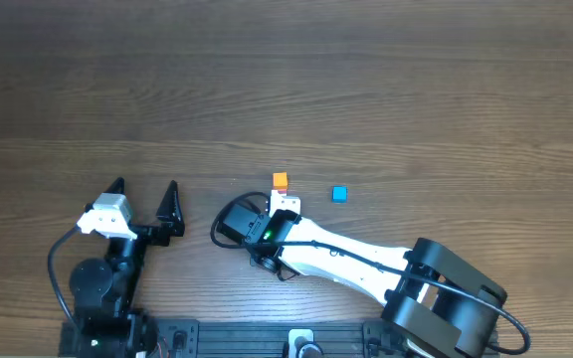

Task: Stack Cubes

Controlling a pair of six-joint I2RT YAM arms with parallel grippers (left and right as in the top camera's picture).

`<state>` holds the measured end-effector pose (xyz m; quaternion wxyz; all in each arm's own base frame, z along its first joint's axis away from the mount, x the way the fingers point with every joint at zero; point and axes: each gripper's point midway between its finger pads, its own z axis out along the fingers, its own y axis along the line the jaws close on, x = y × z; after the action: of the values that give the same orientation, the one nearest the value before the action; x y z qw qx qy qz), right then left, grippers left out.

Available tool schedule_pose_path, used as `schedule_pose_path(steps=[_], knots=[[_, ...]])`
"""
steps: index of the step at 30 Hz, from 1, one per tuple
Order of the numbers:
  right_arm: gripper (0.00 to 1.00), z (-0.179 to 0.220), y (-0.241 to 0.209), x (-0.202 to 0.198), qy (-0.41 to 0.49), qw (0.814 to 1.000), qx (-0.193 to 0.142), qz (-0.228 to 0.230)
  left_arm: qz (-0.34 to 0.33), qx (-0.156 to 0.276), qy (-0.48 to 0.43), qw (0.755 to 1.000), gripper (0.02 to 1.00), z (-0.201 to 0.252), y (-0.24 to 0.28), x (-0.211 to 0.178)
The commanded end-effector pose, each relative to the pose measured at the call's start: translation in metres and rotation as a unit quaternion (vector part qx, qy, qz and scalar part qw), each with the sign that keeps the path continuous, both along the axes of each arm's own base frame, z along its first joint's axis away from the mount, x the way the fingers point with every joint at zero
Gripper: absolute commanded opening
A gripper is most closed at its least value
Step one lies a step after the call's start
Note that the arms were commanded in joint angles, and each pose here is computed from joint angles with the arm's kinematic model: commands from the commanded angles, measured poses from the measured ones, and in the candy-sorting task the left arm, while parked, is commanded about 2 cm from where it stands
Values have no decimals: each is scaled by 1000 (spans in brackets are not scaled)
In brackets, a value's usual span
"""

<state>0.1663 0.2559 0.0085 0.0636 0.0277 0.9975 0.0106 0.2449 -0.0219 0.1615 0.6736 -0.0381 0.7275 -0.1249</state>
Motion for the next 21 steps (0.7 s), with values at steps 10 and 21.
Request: schedule_pose_path(steps=[10,21], knots=[[51,61,-1,18,-51,999,-4,6,6,7,-1,1000,1000,-1,3,0],[49,153,0,89,-120,992,25,19,6,7,-1,1000,1000,-1,3,0]])
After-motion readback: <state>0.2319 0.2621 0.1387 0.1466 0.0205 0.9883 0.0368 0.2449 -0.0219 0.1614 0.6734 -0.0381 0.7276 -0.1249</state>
